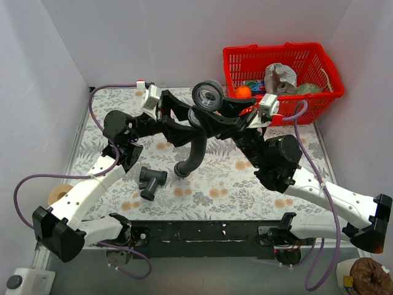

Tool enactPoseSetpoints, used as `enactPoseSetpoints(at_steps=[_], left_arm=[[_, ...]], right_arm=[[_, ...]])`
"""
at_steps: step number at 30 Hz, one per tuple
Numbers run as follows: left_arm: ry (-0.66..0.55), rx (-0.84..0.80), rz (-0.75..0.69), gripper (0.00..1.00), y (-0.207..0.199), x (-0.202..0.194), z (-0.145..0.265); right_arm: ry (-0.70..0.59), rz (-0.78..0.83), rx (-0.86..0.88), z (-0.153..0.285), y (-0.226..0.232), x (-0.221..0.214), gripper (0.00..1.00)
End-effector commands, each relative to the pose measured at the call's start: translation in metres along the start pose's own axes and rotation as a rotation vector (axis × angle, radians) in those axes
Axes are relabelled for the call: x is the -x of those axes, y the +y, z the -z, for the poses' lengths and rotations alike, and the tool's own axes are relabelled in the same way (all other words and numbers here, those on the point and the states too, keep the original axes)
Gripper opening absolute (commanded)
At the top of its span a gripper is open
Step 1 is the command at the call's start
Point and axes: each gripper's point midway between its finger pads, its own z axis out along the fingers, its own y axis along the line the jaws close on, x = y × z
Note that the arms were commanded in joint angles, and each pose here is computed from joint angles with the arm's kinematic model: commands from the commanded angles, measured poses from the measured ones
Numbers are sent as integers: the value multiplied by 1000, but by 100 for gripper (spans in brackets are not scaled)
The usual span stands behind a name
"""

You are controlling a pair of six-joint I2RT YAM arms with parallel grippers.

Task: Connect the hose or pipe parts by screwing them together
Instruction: Install the adaptor on the pipeline.

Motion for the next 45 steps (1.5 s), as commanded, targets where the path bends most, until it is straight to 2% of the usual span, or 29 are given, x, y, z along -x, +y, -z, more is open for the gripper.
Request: enactPoseSetpoints(at_steps=[1,5,13,25,34,45], left_arm=[[-300,67,-291,0,-19,104,2],[-304,115,-291,0,-10,105,4],[-331,208,-296,0,6,110,7],[-349,254,-316,0,12,114,11],[-363,351,-346,0,29,120,16],[-371,402,-358,0,39,122,19]], right_arm=[[369,77,-63,32,-13,-108,1],[373,136,-107,27,-14,-100,1],[436,254,-153,20,-3,-113,1],[493,314,-284,24,-13,-121,1],[520,336,-330,21,-7,-128,1],[546,517,-432,17,1,-127,1]])
